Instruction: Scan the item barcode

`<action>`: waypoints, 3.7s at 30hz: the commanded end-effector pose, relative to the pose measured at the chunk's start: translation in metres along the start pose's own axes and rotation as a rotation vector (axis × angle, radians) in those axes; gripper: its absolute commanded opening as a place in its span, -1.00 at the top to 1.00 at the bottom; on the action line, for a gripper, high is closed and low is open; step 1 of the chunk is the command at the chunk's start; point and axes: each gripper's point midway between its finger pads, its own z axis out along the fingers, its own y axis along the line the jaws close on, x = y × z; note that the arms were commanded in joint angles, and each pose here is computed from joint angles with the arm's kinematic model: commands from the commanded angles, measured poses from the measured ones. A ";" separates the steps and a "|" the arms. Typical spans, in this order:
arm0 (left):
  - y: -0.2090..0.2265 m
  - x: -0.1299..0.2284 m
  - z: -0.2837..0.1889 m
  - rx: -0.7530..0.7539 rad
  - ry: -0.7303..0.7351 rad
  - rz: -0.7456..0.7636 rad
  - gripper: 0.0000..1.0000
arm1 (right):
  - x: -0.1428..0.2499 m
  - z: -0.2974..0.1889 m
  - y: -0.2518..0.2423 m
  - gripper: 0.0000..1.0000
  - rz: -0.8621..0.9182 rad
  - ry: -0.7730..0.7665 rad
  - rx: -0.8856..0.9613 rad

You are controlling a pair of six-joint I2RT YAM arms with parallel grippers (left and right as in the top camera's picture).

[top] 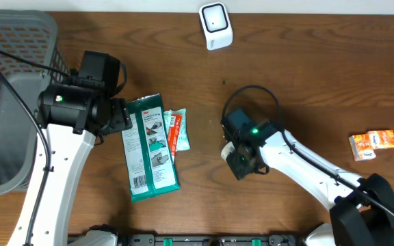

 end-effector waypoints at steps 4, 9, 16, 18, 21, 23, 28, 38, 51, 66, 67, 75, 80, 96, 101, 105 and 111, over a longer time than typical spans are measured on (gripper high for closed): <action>0.003 -0.001 -0.001 -0.013 -0.005 0.003 -0.75 | -0.023 -0.032 0.010 -0.10 -0.001 -0.055 -0.036; 0.003 -0.001 -0.001 -0.013 -0.005 0.003 -0.75 | -0.037 -0.039 0.014 -0.15 -0.001 -0.106 -0.050; 0.003 -0.001 -0.001 -0.013 -0.005 0.003 -0.75 | -0.034 -0.038 0.013 -0.23 -0.001 -0.094 -0.047; 0.003 -0.001 -0.001 -0.013 -0.005 0.003 -0.75 | -0.036 -0.038 0.014 -0.24 -0.001 -0.105 -0.049; 0.003 -0.001 -0.001 -0.013 -0.005 0.003 -0.75 | -0.038 -0.039 0.014 -0.50 -0.001 -0.111 -0.051; 0.003 -0.001 -0.001 -0.013 -0.005 0.003 -0.75 | -0.038 -0.039 0.014 -0.81 -0.001 -0.113 -0.051; 0.003 -0.001 -0.001 -0.013 -0.005 0.003 -0.75 | -0.042 -0.039 0.015 -0.99 0.022 -0.129 -0.055; 0.003 -0.001 -0.001 -0.013 -0.005 0.003 -0.75 | -0.030 -0.023 0.015 -0.99 0.308 -0.090 -0.060; 0.003 -0.001 -0.001 -0.013 -0.005 0.003 -0.75 | -0.041 -0.002 0.008 -0.31 0.332 -0.207 0.033; 0.003 -0.001 -0.001 -0.013 -0.005 0.003 -0.75 | -0.075 -0.012 -0.003 -0.27 0.154 -0.359 0.116; 0.003 -0.001 -0.001 -0.013 -0.005 0.003 -0.75 | -0.075 -0.012 -0.004 -0.26 0.160 -0.359 0.112; 0.003 -0.001 -0.001 -0.013 -0.005 0.003 -0.75 | -0.074 -0.010 -0.009 -0.42 0.204 -0.336 0.056; 0.003 -0.001 -0.001 -0.013 -0.005 0.003 -0.75 | -0.072 -0.001 -0.021 -0.65 0.241 -0.333 0.059; 0.003 -0.001 -0.001 -0.013 -0.005 0.003 -0.75 | -0.079 0.007 -0.013 -0.24 0.241 -0.381 -0.003; 0.003 -0.001 -0.001 -0.013 -0.005 0.003 -0.75 | -0.085 0.004 -0.012 -0.41 0.243 -0.406 -0.012; 0.003 -0.001 -0.001 -0.013 -0.005 0.003 -0.75 | -0.082 0.006 -0.004 -0.50 0.225 -0.390 -0.036; 0.003 -0.001 -0.001 -0.013 -0.005 0.003 -0.75 | -0.081 0.006 -0.003 -0.52 0.222 -0.389 -0.034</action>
